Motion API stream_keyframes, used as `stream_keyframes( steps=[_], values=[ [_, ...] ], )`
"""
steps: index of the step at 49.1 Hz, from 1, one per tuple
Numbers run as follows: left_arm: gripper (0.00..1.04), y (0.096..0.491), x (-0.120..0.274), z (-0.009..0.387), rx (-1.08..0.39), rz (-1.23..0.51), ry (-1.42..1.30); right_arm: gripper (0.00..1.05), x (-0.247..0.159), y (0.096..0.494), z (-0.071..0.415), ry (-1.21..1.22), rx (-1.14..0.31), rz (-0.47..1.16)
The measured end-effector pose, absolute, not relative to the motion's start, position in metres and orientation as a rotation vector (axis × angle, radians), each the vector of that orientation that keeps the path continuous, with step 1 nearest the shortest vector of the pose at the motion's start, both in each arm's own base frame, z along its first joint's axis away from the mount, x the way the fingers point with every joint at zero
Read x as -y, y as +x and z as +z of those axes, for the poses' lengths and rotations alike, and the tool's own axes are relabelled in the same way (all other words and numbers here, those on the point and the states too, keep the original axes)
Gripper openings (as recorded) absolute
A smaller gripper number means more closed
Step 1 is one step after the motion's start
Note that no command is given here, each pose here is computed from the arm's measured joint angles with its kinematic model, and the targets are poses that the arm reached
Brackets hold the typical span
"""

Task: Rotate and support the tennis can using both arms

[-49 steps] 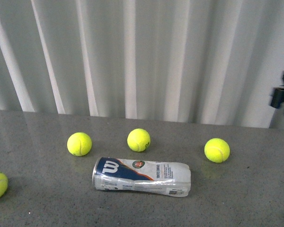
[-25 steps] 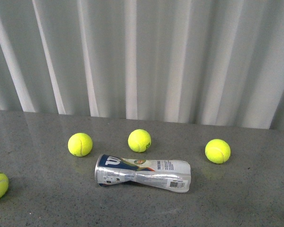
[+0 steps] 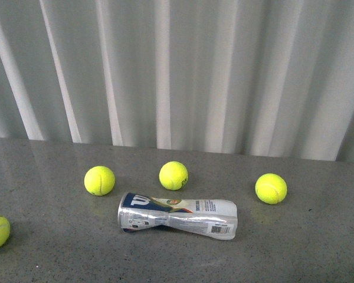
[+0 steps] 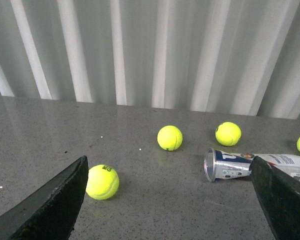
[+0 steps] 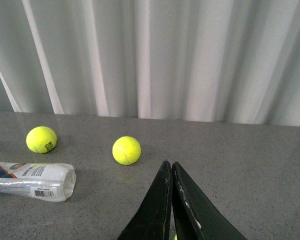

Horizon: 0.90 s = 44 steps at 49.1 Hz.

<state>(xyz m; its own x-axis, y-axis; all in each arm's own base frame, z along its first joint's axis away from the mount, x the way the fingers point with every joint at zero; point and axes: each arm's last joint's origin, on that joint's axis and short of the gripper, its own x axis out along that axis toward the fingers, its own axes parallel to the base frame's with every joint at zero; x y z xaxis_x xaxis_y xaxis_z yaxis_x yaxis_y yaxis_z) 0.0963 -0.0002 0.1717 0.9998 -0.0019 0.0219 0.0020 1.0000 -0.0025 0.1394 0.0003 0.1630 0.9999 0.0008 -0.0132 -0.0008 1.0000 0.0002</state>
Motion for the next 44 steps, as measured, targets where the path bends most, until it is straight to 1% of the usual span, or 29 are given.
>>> stream_keyframes(
  steps=[44],
  values=[
    [0.98,0.096,0.000,0.172,0.022,-0.002,-0.003,0.03,0.000,0.110,0.168,0.000,0.007,0.001]
  ],
)
